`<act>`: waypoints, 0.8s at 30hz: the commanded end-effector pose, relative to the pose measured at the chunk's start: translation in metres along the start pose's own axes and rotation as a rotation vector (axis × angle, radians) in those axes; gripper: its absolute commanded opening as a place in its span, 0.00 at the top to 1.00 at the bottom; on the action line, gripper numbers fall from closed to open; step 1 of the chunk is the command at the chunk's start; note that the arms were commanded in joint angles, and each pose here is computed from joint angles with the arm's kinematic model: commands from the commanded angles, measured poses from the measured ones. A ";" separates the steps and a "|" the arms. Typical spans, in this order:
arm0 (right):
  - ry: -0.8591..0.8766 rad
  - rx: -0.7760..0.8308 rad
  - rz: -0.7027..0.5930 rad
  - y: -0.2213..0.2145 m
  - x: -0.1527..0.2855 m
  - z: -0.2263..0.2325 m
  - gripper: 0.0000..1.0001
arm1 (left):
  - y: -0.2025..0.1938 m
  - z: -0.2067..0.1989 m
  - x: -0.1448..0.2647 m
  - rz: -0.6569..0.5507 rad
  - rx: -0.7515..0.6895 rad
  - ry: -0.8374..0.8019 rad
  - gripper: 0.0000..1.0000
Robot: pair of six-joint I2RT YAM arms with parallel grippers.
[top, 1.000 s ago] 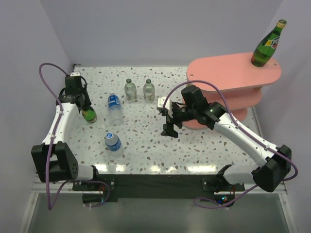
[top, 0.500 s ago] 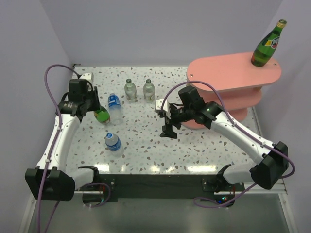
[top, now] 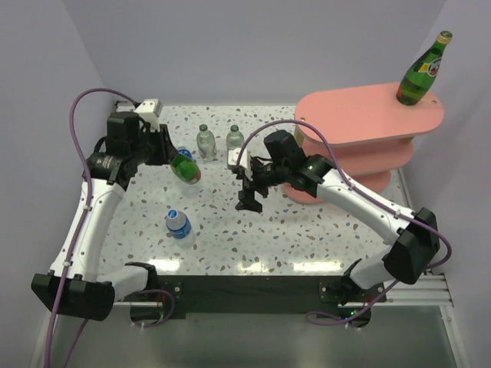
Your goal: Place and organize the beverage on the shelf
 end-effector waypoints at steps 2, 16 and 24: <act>-0.135 -0.042 -0.125 0.042 -0.012 -0.027 0.02 | 0.049 -0.040 0.028 -0.220 -0.006 -0.197 1.00; -0.409 -0.069 -0.095 0.063 -0.053 -0.056 0.01 | 0.055 -0.093 0.032 -0.214 0.086 -0.485 1.00; -0.531 -0.064 -0.043 0.053 -0.055 -0.070 0.02 | 0.057 -0.107 0.034 -0.210 0.093 -0.558 1.00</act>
Point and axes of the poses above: each gripper's point midway between its finger pads, its own x axis back along the fingers, its own z axis along the line the jaws close on, y = z × x, the point moved 7 cm from there along x, back along the fingers, and after that the axes turned 4 degrees about x, right-handed, at the moved point
